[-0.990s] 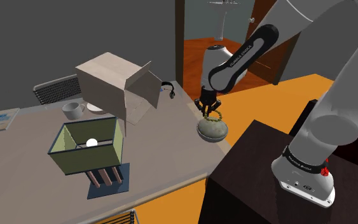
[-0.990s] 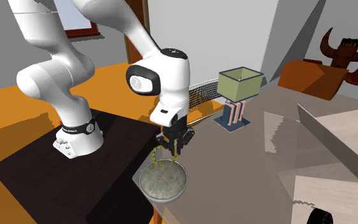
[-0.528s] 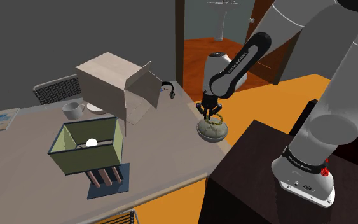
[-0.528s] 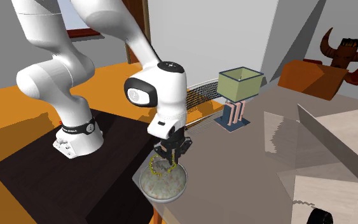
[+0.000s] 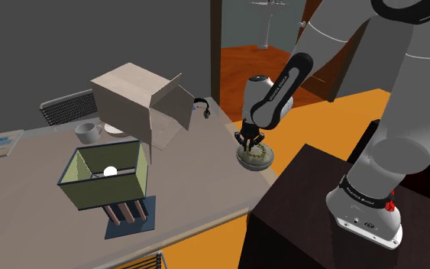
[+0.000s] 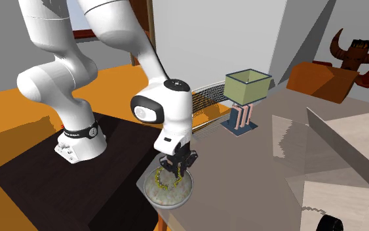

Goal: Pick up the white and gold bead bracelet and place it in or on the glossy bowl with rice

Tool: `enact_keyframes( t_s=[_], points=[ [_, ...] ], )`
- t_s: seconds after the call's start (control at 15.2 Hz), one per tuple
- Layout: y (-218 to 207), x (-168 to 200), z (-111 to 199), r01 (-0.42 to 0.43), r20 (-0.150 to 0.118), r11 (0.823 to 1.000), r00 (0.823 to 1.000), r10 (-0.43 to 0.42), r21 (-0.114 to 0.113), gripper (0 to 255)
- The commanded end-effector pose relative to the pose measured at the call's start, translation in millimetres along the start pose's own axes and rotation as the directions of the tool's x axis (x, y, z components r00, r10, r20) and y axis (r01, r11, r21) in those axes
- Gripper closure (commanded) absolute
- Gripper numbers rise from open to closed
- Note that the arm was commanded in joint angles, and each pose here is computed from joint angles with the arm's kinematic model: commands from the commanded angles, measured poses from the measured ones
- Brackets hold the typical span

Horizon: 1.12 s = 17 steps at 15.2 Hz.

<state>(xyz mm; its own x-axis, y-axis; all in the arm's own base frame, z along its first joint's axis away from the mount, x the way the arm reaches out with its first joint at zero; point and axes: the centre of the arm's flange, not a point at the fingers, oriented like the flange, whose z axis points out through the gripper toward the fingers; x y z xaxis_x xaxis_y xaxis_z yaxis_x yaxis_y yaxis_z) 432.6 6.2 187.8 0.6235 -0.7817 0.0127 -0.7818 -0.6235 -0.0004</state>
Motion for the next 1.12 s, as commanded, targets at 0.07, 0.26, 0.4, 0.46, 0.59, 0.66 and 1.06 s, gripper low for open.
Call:
enact_keyframes(
  t_s=[0.07,0.26,0.4,0.46,0.59,0.66,1.06],
  points=[
    [0.2,0.7,4.5,0.000,0.000,1.000,1.000,0.000,0.001,255],
    [0.2,0.7,4.5,0.000,0.000,1.000,1.000,0.000,0.001,255],
    [0.2,0.7,4.5,0.000,0.000,1.000,1.000,0.000,0.001,255],
    [0.2,0.7,4.5,0.000,0.000,1.000,1.000,0.000,0.001,255],
    [0.4,0.4,4.8,0.000,0.000,1.000,1.000,0.000,0.001,0],
    [0.4,0.1,4.2,0.000,-0.001,1.000,1.000,0.000,0.001,0],
    [0.3,0.7,-35.1,0.000,0.000,1.000,1.000,0.000,0.001,0]
  ],
)
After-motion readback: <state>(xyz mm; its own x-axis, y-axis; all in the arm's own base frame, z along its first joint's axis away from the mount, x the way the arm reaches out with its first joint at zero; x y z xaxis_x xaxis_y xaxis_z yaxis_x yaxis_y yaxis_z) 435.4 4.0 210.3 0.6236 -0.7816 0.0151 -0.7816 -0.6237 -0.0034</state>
